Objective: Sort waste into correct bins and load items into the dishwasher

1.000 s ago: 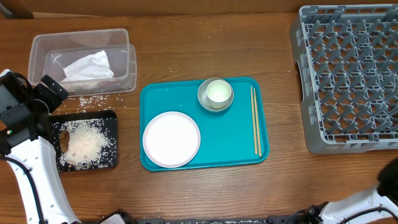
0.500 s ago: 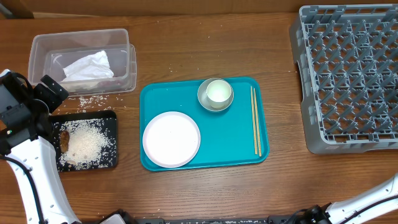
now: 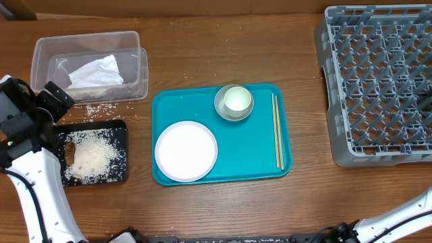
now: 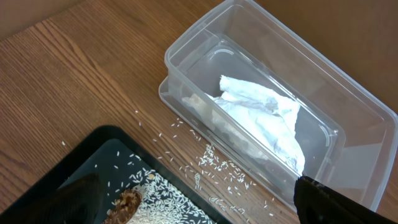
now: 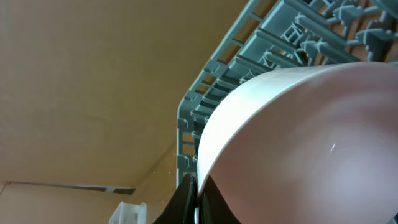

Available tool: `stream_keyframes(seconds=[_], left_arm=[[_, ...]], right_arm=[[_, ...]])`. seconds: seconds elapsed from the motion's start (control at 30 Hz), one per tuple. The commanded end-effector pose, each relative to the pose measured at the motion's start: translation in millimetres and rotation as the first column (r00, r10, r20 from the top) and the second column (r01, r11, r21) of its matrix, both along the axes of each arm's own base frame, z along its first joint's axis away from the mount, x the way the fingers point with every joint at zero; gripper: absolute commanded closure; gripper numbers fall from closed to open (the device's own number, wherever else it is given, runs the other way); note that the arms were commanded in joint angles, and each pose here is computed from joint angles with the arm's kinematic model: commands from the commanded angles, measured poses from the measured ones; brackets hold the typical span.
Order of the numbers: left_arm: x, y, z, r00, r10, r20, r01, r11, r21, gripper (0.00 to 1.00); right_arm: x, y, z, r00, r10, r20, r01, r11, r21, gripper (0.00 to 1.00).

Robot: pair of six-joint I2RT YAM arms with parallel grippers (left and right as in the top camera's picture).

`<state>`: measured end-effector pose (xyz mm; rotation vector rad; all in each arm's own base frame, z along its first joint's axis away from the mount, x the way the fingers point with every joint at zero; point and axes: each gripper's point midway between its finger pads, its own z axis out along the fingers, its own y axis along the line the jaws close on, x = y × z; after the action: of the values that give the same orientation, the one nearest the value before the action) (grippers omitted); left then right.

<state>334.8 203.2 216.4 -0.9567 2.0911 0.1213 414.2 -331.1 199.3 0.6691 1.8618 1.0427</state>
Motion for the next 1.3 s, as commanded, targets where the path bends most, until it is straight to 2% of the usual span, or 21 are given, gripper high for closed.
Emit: stream_keyframes(seconds=[0.0, 0.17, 0.4, 0.5, 0.53, 0.67, 0.8, 0.93, 1.07, 1.13, 1.27], left_arm=[[-1, 0, 9, 1.0, 0.011, 0.023, -0.011, 1.0, 0.012, 0.0], [-1, 0, 9, 1.0, 0.011, 0.023, -0.011, 1.0, 0.012, 0.0], [-1, 0, 9, 1.0, 0.011, 0.023, -0.011, 1.0, 0.012, 0.0], [-1, 0, 9, 1.0, 0.011, 0.023, -0.011, 1.0, 0.012, 0.0], [-1, 0, 9, 1.0, 0.011, 0.023, -0.011, 1.0, 0.012, 0.0], [-1, 0, 9, 1.0, 0.011, 0.023, -0.011, 1.0, 0.012, 0.0], [-1, 0, 9, 1.0, 0.011, 0.023, -0.011, 1.0, 0.012, 0.0], [-1, 0, 9, 1.0, 0.011, 0.023, -0.011, 1.0, 0.012, 0.0], [-1, 0, 9, 1.0, 0.011, 0.023, -0.011, 1.0, 0.012, 0.0], [-1, 0, 9, 1.0, 0.011, 0.023, -0.011, 1.0, 0.012, 0.0], [-1, 0, 9, 1.0, 0.011, 0.023, -0.011, 1.0, 0.012, 0.0]], right_arm=[[-2, 0, -7, 1.0, 0.001, -0.006, -0.001, 1.0, -0.007, 0.96], [-9, -5, -11, 0.999, -0.021, -0.032, 0.022, 1.0, 0.012, 0.96], [-35, -24, -44, 0.957, -0.141, -0.254, 0.144, 0.99, -0.009, 0.96], [-48, -34, -34, 0.944, -0.179, -0.276, 0.181, 0.983, -0.018, 0.9], [-56, -41, -22, 0.937, -0.209, -0.279, 0.214, 0.977, -0.014, 0.82], [-80, -57, 8, 0.886, -0.333, -0.322, 0.341, 0.94, -0.035, 0.66], [-103, -66, 36, 0.813, -0.455, -0.363, 0.464, 0.883, -0.069, 0.61], [-108, -61, 69, 0.803, -0.5, -0.325, 0.504, 0.86, -0.078, 0.61], [-93, -53, 86, 0.823, -0.498, -0.271, 0.481, 0.867, -0.131, 0.61], [-85, -54, 75, 0.795, -0.523, -0.307, 0.489, 0.852, -0.185, 0.62], [-69, -62, 34, 0.68, -0.606, -0.414, 0.495, 0.795, -0.35, 0.75]])
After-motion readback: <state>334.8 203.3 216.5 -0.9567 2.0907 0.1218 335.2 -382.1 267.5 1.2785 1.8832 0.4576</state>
